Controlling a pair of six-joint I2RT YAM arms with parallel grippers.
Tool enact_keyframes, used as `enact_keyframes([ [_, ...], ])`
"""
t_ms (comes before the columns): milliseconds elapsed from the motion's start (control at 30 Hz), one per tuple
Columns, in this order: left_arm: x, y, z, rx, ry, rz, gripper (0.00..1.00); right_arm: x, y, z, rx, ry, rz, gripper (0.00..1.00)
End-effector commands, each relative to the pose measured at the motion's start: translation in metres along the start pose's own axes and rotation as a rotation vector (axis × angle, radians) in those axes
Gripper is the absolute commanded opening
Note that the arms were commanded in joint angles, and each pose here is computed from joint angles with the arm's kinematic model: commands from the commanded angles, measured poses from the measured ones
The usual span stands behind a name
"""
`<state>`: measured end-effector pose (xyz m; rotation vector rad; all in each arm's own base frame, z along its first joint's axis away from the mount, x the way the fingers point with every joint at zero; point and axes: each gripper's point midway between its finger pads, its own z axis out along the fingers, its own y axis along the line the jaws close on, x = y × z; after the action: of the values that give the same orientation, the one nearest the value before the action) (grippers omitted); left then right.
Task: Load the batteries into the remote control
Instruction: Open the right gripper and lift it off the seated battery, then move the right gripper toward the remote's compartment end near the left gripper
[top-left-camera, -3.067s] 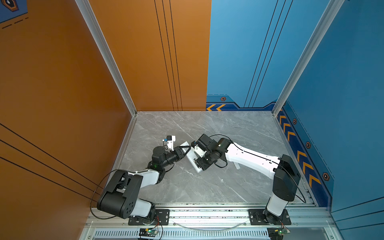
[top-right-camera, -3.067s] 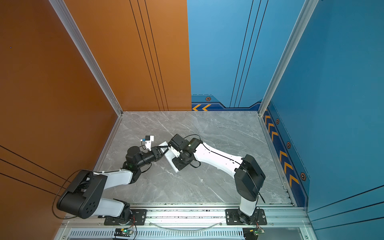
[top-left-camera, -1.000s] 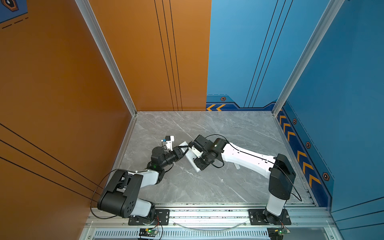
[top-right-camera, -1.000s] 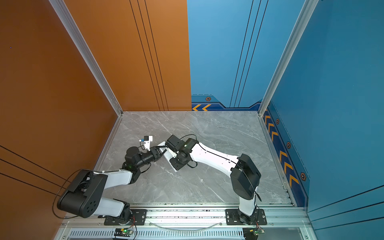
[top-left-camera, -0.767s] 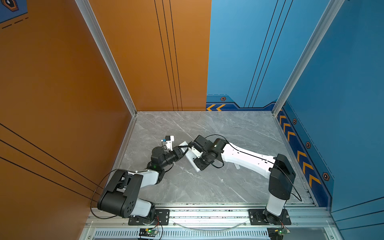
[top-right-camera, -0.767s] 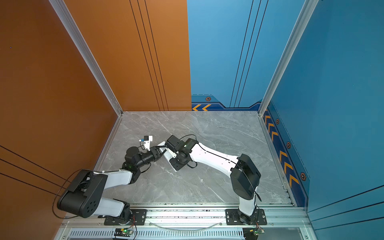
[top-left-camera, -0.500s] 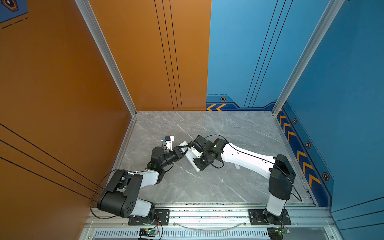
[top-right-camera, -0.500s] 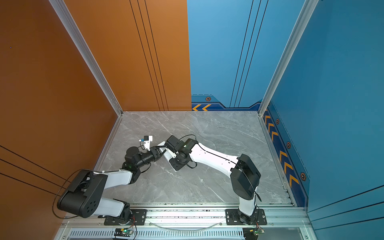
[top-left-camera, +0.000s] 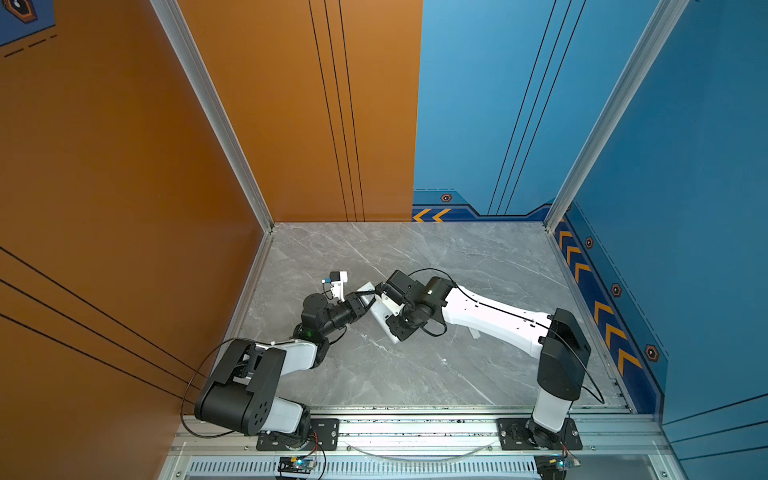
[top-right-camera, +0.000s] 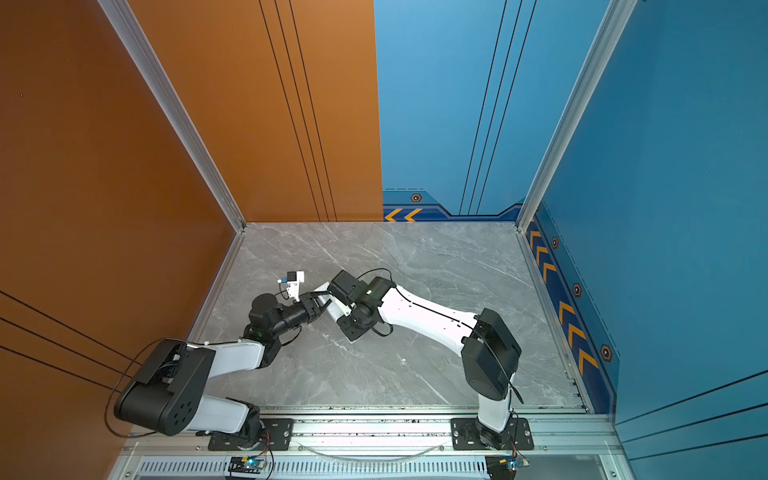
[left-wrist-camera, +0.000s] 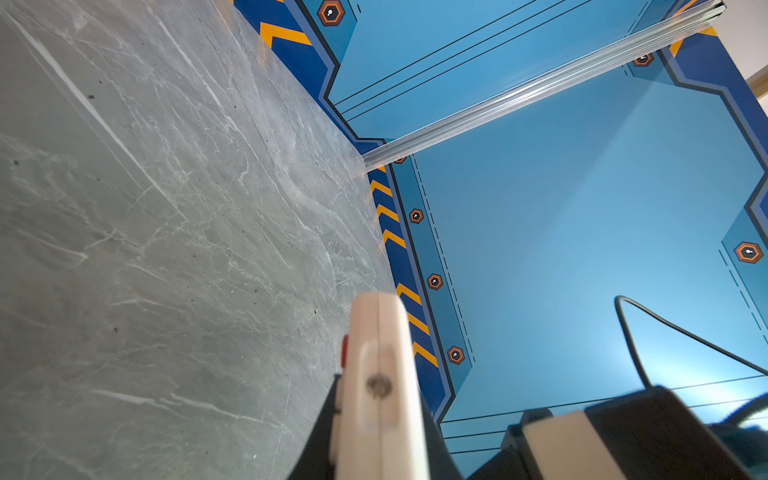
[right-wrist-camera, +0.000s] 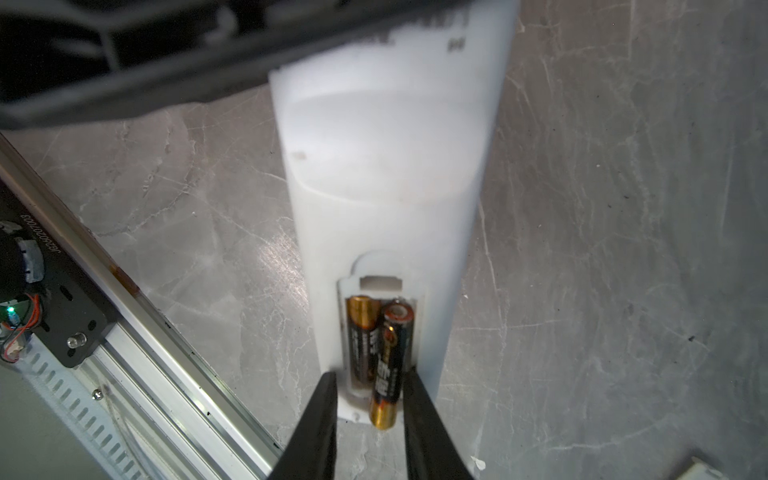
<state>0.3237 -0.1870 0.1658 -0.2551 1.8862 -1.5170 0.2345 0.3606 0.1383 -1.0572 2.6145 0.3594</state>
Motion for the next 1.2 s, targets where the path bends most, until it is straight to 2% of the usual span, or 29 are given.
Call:
enact_keyframes([
  [0,-0.001,-0.013,-0.003,0.048,0.002,0.021,0.0,-0.007,-0.002,-0.02,0.045,-0.026,-0.018,0.29],
  [333,0.003,-0.016,-0.005,0.062,0.035,0.0,0.0,-0.014,-0.001,-0.06,0.055,-0.103,-0.091,0.35],
  [500,0.007,-0.019,-0.007,0.049,0.059,-0.006,0.0,-0.005,-0.005,-0.075,0.082,-0.126,-0.16,0.44],
  [667,0.017,-0.024,-0.011,-0.009,0.111,0.027,0.0,0.004,-0.005,-0.091,0.072,-0.158,-0.22,0.48],
  [833,0.03,-0.041,-0.015,-0.009,0.19,0.072,0.0,0.015,0.008,-0.108,0.042,-0.224,-0.341,0.48],
  [1167,0.051,-0.059,-0.016,0.046,0.308,0.051,0.0,0.051,0.05,-0.137,-0.036,-0.34,-0.638,0.46],
])
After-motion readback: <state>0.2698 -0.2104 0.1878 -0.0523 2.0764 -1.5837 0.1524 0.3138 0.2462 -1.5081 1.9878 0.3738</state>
